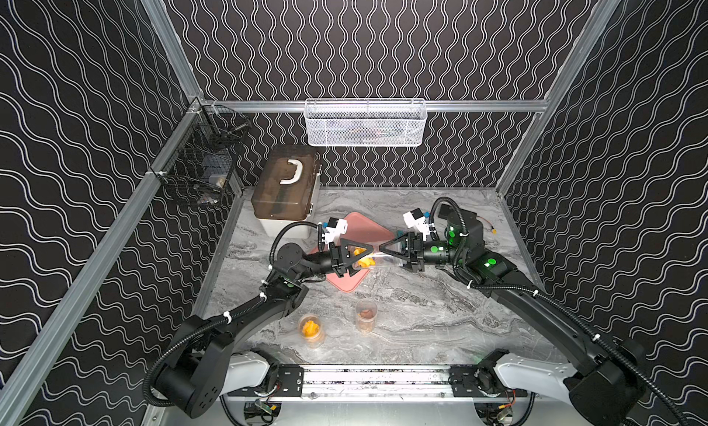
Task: Pour the cookies out of the jar
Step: Pick up the jar from the center of the board.
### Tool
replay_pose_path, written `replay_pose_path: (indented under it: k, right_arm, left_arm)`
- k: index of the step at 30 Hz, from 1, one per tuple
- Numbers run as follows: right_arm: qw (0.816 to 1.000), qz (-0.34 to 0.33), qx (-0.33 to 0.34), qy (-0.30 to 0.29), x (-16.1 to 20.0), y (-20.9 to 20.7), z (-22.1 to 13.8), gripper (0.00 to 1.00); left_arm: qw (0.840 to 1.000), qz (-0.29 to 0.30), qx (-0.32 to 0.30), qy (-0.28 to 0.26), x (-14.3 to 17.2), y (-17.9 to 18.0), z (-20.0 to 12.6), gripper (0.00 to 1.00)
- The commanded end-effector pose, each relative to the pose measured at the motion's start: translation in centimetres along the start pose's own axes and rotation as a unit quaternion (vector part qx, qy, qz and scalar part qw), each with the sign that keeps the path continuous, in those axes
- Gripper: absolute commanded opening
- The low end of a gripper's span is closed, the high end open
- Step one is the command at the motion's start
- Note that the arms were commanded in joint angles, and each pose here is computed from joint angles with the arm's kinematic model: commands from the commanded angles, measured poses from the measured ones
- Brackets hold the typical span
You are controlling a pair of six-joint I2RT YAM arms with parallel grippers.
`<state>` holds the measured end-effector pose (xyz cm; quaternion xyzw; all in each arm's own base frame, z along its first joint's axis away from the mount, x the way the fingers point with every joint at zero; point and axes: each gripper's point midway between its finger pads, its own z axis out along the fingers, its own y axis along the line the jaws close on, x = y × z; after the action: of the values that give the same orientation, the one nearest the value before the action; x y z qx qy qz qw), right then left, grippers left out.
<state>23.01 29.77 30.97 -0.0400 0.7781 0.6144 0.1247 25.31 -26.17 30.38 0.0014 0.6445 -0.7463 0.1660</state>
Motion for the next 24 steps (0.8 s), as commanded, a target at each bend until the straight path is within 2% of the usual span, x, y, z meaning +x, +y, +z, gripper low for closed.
replay_pose_path:
  k: [1, 18, 24]
  right_arm:
    - [1.0, -0.001, -0.005, 0.005, 0.06, 0.31, 0.09, 0.56]
    - [1.0, 0.0, 0.003, 0.006, 0.26, -0.27, 0.1, 0.57]
    - [1.0, 0.002, 0.006, 0.003, 0.15, -0.42, 0.12, 0.65]
  left_arm:
    - [0.999, 0.019, 0.021, 0.016, 0.52, -1.08, 0.08, 0.72]
    - [1.0, 0.008, 0.024, 0.015, 0.45, -0.35, 0.08, 0.57]
    - [1.0, 0.012, 0.022, 0.017, 0.63, -0.5, 0.03, 0.56]
